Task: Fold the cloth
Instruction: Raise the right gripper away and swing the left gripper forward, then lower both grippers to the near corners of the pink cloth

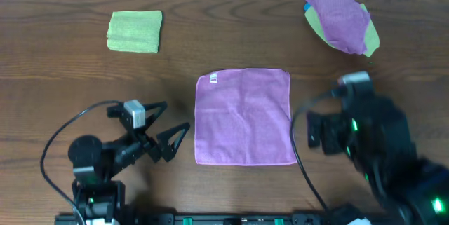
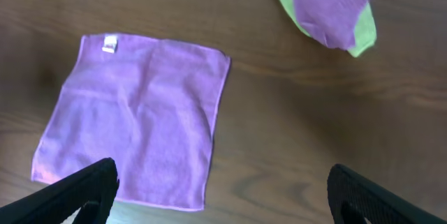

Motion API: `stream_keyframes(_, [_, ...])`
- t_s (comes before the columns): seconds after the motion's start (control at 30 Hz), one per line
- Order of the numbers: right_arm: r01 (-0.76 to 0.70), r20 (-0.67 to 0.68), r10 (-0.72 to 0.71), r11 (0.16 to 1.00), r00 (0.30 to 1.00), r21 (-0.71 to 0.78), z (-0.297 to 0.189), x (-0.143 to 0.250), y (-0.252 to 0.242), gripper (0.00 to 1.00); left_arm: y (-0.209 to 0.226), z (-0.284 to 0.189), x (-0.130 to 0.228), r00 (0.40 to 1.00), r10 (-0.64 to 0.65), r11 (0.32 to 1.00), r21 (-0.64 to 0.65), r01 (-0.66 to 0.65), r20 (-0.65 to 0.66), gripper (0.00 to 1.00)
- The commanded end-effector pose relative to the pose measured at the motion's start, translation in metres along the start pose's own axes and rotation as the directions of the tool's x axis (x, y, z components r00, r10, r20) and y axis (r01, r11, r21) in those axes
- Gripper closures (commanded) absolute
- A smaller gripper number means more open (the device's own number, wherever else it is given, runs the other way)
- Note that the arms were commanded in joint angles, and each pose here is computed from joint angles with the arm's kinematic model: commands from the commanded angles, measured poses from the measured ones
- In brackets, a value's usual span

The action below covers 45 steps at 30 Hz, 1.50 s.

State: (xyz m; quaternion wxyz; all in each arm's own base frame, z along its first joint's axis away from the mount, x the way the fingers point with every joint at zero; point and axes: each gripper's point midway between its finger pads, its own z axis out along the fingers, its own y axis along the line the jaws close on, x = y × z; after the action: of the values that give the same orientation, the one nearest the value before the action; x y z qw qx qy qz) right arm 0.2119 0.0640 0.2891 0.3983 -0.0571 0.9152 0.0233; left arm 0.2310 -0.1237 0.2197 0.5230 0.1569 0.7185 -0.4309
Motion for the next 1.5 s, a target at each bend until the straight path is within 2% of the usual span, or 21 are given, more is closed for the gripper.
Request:
stream_keyframes(0.0, [-0.124, 0.075, 0.125, 0.992, 0.989, -0.015, -0.016, 0.017, -0.008, 0.05, -0.008, 0.006, 0.0, 0.999, 0.027, 0.998, 0.062, -0.025, -0.037, 0.05])
stream_keyframes(0.13, [-0.215, 0.08, 0.22, 0.974, 0.972, -0.068, -0.011, 0.045, -0.006, 0.05, -0.004, 0.017, 0.015, 0.995, -0.023, 0.997, 0.065, 0.029, -0.094, 0.05])
stream_keyframes(0.27, [-0.312, 0.001, 0.313, 0.947, 0.95, -0.083, 0.015, 0.075, 0.005, 0.07, -0.003, 0.032, 0.036, 0.983, -0.072, 0.994, 0.069, 0.085, -0.169, 0.05])
stream_keyframes(0.4, [-0.338, -0.052, 0.334, 0.929, 0.941, -0.149, 0.04, 0.09, 0.029, 0.07, -0.003, 0.044, 0.058, 0.961, -0.114, 0.988, 0.075, 0.137, -0.253, 0.05])
stream_keyframes(0.63, [-0.396, -0.129, 0.384, 0.914, 0.914, -0.087, 0.084, 0.134, 0.033, 0.07, 0.018, 0.056, 0.096, 0.898, -0.251, 0.965, -0.016, 0.264, -0.361, 0.05])
stream_keyframes(0.87, [-0.415, -0.22, 0.39, 0.906, 0.894, -0.081, 0.095, 0.162, 0.04, 0.11, 0.013, 0.055, 0.107, 0.826, -0.391, 0.91, -0.034, 0.413, -0.406, 0.05])
stream_keyframes(1.17, [-0.383, -0.326, 0.354, 0.924, 0.877, -0.026, 0.107, 0.181, 0.045, 0.11, 0.011, 0.047, 0.124, 0.665, -0.608, 0.78, -0.167, 0.604, -0.434, 0.05])
stream_keyframes(1.23, [-0.379, -0.333, 0.352, 0.925, 0.875, -0.017, 0.11, 0.182, 0.046, 0.07, 0.009, 0.044, 0.13, 0.615, -0.652, 0.741, -0.199, 0.642, -0.444, 0.05])
stream_keyframes(1.27, [-0.383, -0.328, 0.356, 0.923, 0.875, -0.019, 0.11, 0.18, 0.046, 0.01, 0.009, 0.043, 0.132, 0.591, -0.675, 0.72, -0.216, 0.66, -0.442, 0.05])
stream_keyframes(1.47, [-0.399, -0.299, 0.373, 0.917, 0.878, -0.028, 0.111, 0.17, 0.046, 0.01, 0.02, 0.046, 0.129, 0.497, -0.796, 0.597, -0.314, 0.738, -0.346, 0.05])
